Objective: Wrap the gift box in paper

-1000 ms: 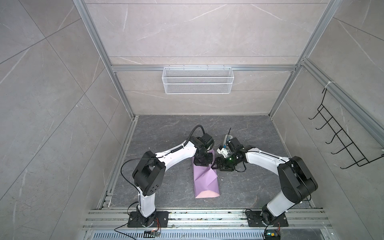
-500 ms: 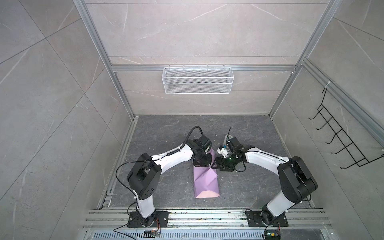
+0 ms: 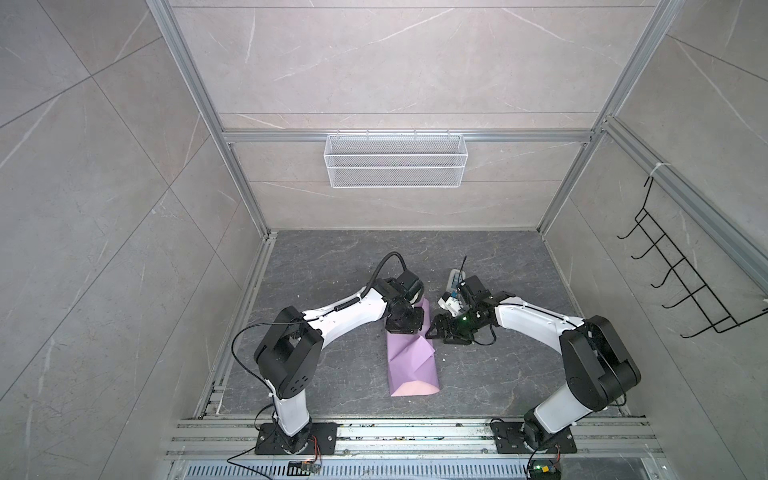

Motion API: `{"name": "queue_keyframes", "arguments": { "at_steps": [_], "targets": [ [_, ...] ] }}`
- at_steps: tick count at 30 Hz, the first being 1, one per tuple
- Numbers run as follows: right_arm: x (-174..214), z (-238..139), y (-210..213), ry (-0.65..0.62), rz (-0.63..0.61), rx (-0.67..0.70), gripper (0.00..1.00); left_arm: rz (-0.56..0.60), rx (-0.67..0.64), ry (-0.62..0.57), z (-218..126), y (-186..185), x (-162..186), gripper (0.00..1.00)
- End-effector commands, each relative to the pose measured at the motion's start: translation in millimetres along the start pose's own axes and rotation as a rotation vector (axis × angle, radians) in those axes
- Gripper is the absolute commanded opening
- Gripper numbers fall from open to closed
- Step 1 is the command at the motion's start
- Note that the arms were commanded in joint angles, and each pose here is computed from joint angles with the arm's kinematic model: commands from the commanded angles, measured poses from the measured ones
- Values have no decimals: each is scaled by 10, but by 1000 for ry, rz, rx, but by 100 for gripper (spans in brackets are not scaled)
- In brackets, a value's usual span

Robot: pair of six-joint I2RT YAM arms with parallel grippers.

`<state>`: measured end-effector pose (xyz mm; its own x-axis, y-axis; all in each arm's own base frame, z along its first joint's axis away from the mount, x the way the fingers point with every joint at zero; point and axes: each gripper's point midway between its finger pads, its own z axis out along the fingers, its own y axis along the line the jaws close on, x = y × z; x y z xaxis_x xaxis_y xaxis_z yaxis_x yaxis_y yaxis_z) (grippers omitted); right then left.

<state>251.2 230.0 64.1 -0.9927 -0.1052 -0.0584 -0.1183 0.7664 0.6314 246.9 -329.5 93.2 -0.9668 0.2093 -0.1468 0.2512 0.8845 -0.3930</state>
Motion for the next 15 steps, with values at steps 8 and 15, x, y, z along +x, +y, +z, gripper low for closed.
{"name": "queue_keyframes", "arguments": {
  "at_steps": [8, 15],
  "targets": [
    [165, 116, -251, 44, 37, 69, 77, -21, 25, 31, -47, -141, -53, 0],
    [171, 116, -268, 44, 37, 78, 77, -19, 85, 19, -68, -306, -112, 0]
  ]
}}
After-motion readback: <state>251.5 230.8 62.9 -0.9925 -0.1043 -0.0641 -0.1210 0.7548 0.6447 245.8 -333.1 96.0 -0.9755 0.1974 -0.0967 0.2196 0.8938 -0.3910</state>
